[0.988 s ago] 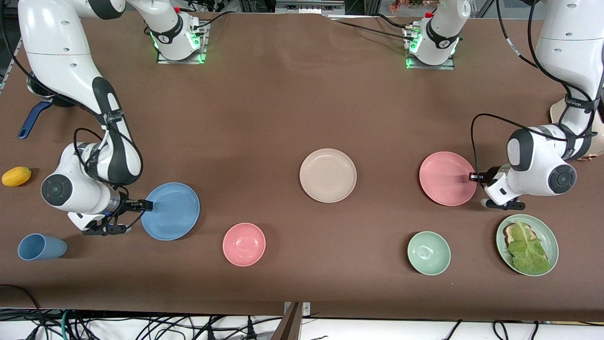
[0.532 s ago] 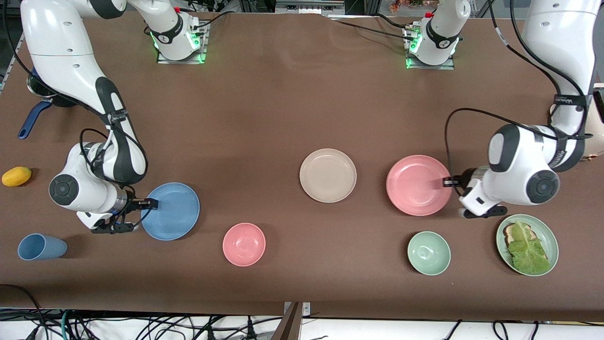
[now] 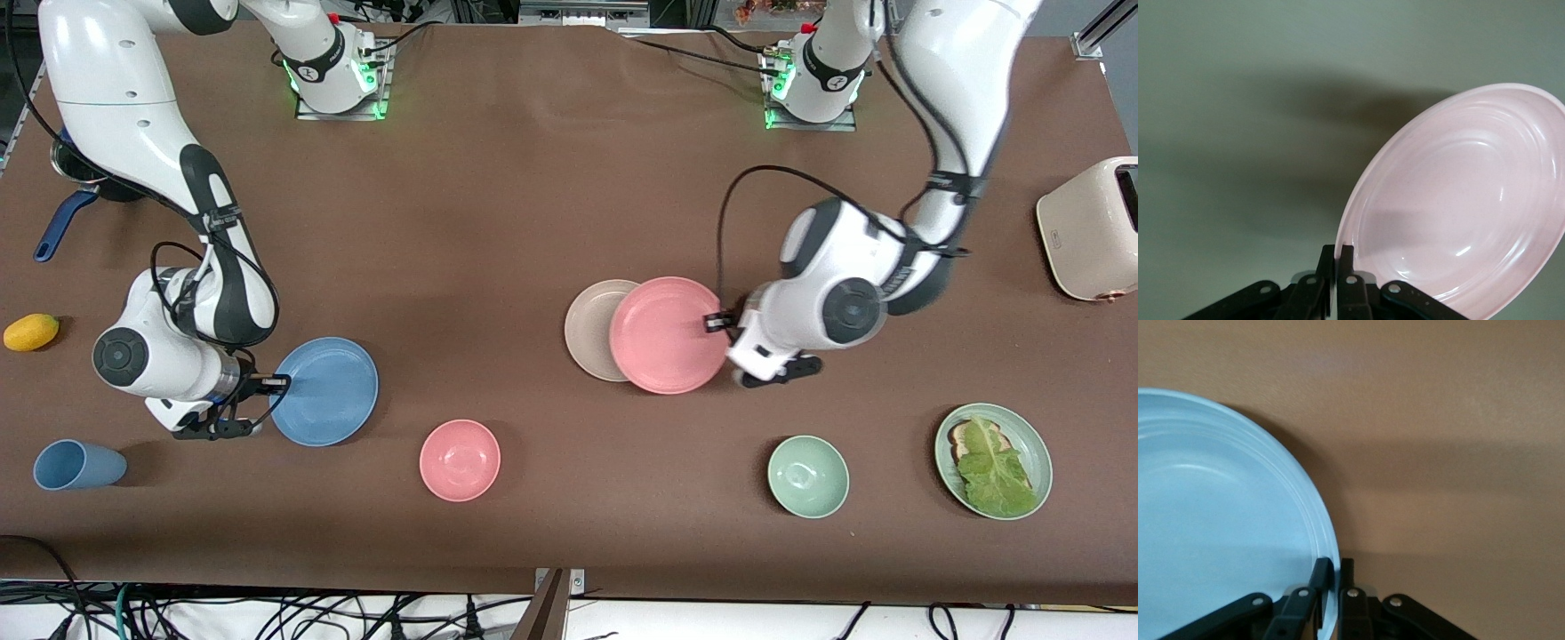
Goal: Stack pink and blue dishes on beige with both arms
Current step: 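Slide the pink plate onto the beige plate with the left gripper, then move the blue plate with the right gripper while the left gripper withdraws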
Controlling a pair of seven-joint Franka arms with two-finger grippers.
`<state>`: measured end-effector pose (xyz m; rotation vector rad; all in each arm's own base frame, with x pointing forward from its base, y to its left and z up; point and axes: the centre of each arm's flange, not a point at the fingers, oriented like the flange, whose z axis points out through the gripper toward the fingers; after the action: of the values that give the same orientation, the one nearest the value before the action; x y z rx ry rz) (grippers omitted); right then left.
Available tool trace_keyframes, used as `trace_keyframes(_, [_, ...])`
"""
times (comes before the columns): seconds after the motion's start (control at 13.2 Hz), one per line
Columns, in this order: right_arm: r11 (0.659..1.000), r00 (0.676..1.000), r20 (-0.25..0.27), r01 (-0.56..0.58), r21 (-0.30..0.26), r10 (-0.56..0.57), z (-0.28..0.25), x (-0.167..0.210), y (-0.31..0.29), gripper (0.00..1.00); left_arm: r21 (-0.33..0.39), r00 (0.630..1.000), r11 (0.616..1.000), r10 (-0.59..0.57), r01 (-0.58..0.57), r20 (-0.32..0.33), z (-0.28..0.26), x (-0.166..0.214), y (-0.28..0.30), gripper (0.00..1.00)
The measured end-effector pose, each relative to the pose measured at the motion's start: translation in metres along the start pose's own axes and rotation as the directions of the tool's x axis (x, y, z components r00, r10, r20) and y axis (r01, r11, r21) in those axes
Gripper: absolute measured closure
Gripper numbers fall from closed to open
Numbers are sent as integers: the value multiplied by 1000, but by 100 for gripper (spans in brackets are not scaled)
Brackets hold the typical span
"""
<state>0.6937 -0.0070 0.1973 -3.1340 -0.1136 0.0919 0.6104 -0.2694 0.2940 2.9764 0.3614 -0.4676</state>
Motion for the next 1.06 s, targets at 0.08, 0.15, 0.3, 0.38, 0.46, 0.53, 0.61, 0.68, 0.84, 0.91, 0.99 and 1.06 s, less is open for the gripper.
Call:
trace_keyframes(0.08, [1000,1000,-3,9,0,-9,-2,0,0,90,4,1000,1000,-3,3,1,16,-8,18,95])
trace_keyframes(0.15, [1000,1000,-3,13,0,-13,-2,0,0,90,15,1000,1000,-3,3,3,32,-13,30,95])
trace_keyframes(0.3, [1000,1000,-9,24,0,-24,-4,2,-1,90,56,1000,998,-6,6,-3,60,-12,36,95])
trace_keyframes(0.38, [999,999,-18,35,1,-35,-10,4,-3,93,66,1000,998,-8,8,-2,66,-9,33,95])
trace_keyframes(0.46, [999,998,-27,48,2,-48,-22,6,-6,94,68,1000,998,-16,16,-3,67,-5,28,89])
trace_keyframes(0.53, [998,998,-30,61,5,-61,-39,8,-9,94,65,1000,998,-23,23,-8,64,-1,25,78])
trace_keyframes(0.61, [997,996,-33,80,12,-79,-58,8,-15,94,61,1000,998,-27,28,-13,60,1,23,70])
trace_keyframes(0.68, [995,994,-38,100,21,-99,-79,8,-24,95,56,999,998,-33,34,-20,55,4,21,59])
trace_keyframes(0.84, [990,991,-20,131,44,-130,-125,-1,-44,95,42,998,997,-60,61,-35,37,15,7,37])
trace_keyframes(0.91, [988,990,-14,142,55,-142,-155,-8,-54,95,38,996,996,-77,78,-38,26,21,-6,26])
trace_keyframes(0.99, [988,990,-9,139,65,-138,-186,-17,-66,95,36,996,996,-83,85,-40,13,28,-20,15])
trace_keyframes(1.06, [989,992,5,126,75,-127,-214,-29,-80,95,38,996,996,-78,79,-36,1,34,-37,6])
